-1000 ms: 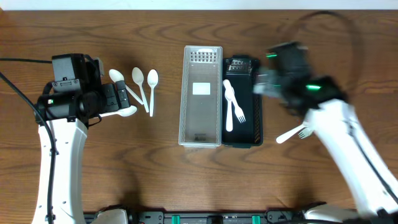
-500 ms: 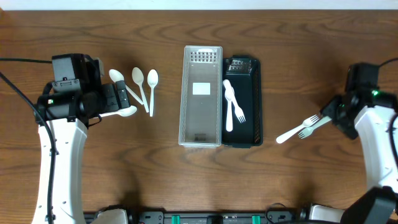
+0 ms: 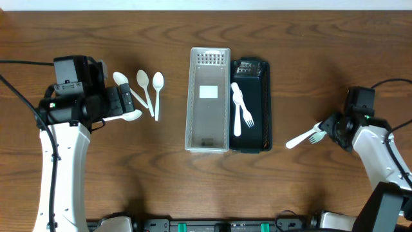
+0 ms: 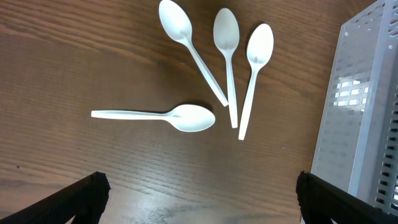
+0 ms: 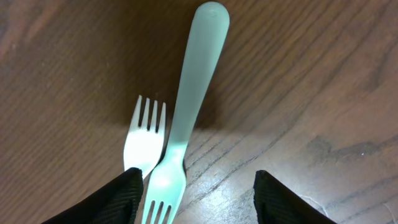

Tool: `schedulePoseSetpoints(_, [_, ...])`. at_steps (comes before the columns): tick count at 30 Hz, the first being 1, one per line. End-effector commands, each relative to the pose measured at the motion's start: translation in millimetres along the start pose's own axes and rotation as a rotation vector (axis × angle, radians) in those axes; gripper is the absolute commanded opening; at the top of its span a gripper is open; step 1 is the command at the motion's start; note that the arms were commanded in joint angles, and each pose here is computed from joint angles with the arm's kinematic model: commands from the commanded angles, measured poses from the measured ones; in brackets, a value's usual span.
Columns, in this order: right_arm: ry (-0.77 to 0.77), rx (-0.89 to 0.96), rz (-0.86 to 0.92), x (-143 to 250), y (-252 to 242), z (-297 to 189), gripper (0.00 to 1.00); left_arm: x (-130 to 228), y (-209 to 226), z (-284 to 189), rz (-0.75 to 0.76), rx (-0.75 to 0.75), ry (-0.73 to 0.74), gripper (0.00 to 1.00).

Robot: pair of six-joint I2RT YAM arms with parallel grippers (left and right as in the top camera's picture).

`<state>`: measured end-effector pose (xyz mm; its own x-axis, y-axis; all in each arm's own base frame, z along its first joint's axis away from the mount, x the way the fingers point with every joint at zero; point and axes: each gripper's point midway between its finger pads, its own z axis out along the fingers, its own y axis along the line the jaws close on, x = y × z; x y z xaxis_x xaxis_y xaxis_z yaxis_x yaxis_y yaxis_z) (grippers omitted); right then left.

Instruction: Pack container

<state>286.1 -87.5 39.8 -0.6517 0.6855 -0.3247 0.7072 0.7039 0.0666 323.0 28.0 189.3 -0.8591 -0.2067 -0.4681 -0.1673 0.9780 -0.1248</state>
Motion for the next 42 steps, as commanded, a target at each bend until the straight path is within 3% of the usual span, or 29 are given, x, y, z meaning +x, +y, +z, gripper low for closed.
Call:
schedulePoseSetpoints(1, [0.023, 0.012, 0.01, 4.6, -3.8, 5.4, 0.52, -5.6, 3.0, -2.3, 0.014, -0.013, -0.011, 0.98])
schedulePoseSetpoints(4, [0.078, 0.029, 0.058, 16.0, -7.6, 11.1, 0.48, -5.5, 3.0, -2.3, 0.014, -0.013, -0.01, 0.98])
schedulePoseSetpoints(13, [0.137, 0.047, 0.1, 17.9, -15.0, 30.9, 0.51, -5.6, 3.0, -2.3, 0.014, -0.013, -0.011, 0.98])
schedulePoseSetpoints(33, [0.088, -0.142, -0.006, -26.4, 31.1, 10.5, 0.56, -5.6, 3.0, -2.3, 0.014, -0.013, -0.011, 0.98])
schedulePoseSetpoints(42, [0.111, -0.037, 0.074, -21.1, 14.2, 22.3, 0.55, -5.6, 3.0, -2.3, 0.014, -0.013, -0.011, 0.98])
